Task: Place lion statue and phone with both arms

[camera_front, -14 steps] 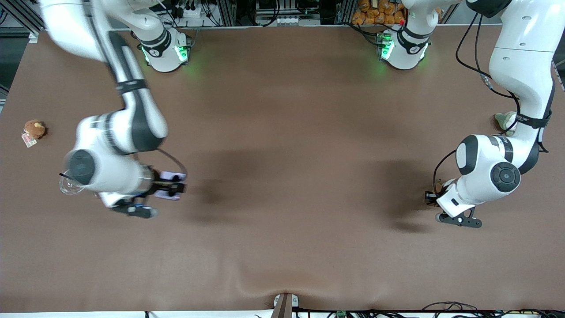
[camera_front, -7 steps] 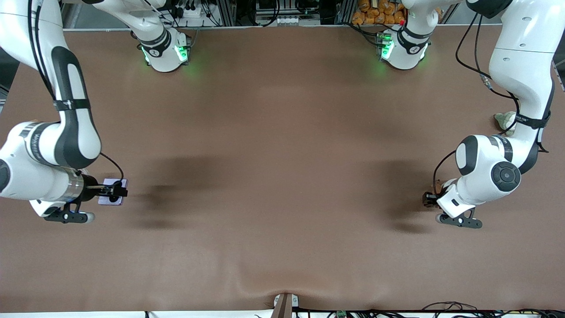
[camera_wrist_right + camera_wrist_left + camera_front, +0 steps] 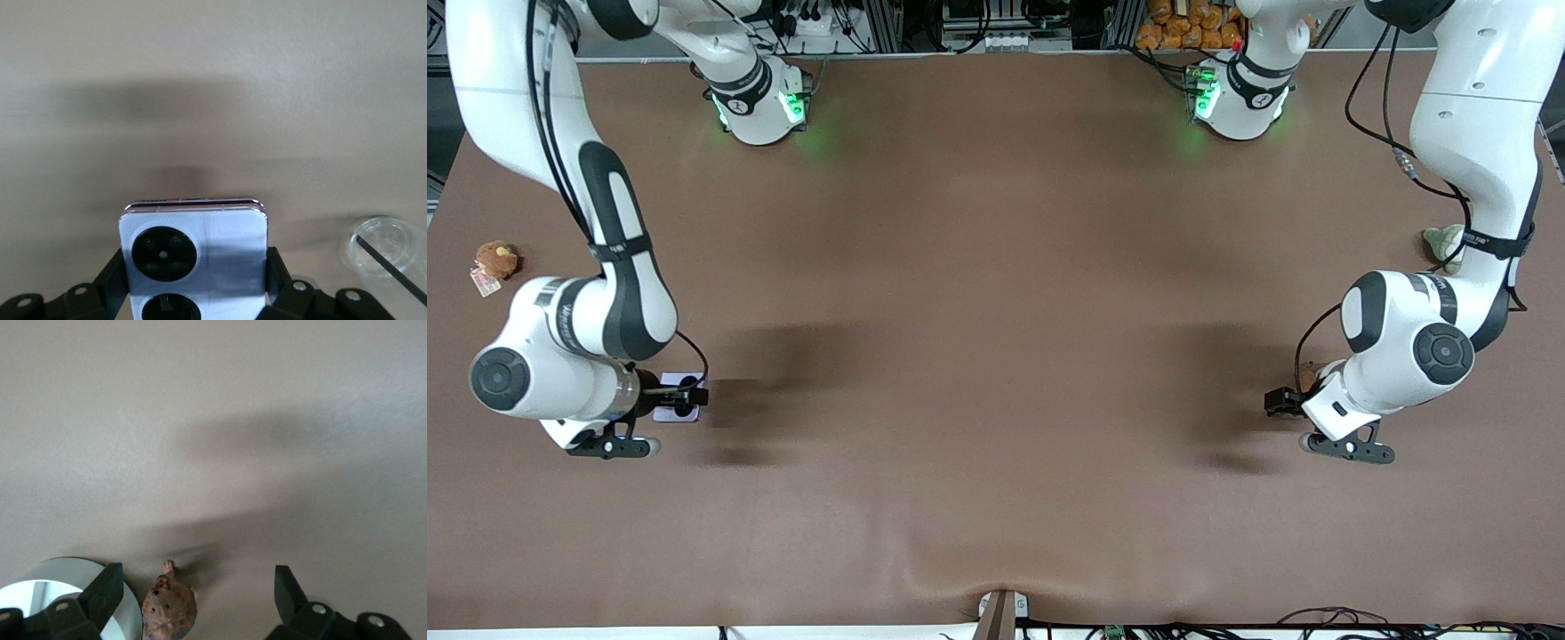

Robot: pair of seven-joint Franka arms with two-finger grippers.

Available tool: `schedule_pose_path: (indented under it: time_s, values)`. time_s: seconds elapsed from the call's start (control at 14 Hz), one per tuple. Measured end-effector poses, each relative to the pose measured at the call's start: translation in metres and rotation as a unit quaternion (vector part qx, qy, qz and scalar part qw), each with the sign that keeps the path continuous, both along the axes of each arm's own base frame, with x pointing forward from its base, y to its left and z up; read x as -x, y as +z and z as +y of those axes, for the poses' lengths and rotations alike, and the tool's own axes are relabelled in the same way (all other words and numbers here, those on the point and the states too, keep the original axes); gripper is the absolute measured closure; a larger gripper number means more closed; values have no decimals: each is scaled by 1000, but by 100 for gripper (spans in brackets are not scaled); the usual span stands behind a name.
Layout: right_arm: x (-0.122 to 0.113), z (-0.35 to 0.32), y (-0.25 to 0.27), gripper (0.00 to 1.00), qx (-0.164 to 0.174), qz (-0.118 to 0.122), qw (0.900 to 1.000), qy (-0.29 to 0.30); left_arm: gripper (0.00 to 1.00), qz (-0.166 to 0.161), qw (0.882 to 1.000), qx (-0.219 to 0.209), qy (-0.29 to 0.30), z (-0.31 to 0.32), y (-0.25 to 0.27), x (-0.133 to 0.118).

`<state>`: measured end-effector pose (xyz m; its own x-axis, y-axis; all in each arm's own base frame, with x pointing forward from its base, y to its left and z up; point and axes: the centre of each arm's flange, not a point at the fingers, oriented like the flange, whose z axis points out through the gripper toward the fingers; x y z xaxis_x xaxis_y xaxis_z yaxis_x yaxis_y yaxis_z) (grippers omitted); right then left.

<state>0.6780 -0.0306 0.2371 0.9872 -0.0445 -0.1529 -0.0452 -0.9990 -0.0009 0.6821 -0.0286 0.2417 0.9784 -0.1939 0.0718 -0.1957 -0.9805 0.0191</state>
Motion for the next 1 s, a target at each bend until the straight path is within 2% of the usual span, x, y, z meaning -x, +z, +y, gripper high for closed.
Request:
schedule_pose_path:
  time_s: [0.36, 0.79, 1.0]
  values:
    - [10, -15, -34, 16, 3, 24, 1000, -11, 0, -1, 1000, -4, -17, -22, 52, 3]
    - [11, -32, -58, 16, 8, 17, 1000, -21, 0, 15, 999, -17, -36, -46, 115, 18]
    - [12, -37, -61, 16, 9, 16, 1000, -24, 0, 37, 998, -33, -35, -46, 162, 28]
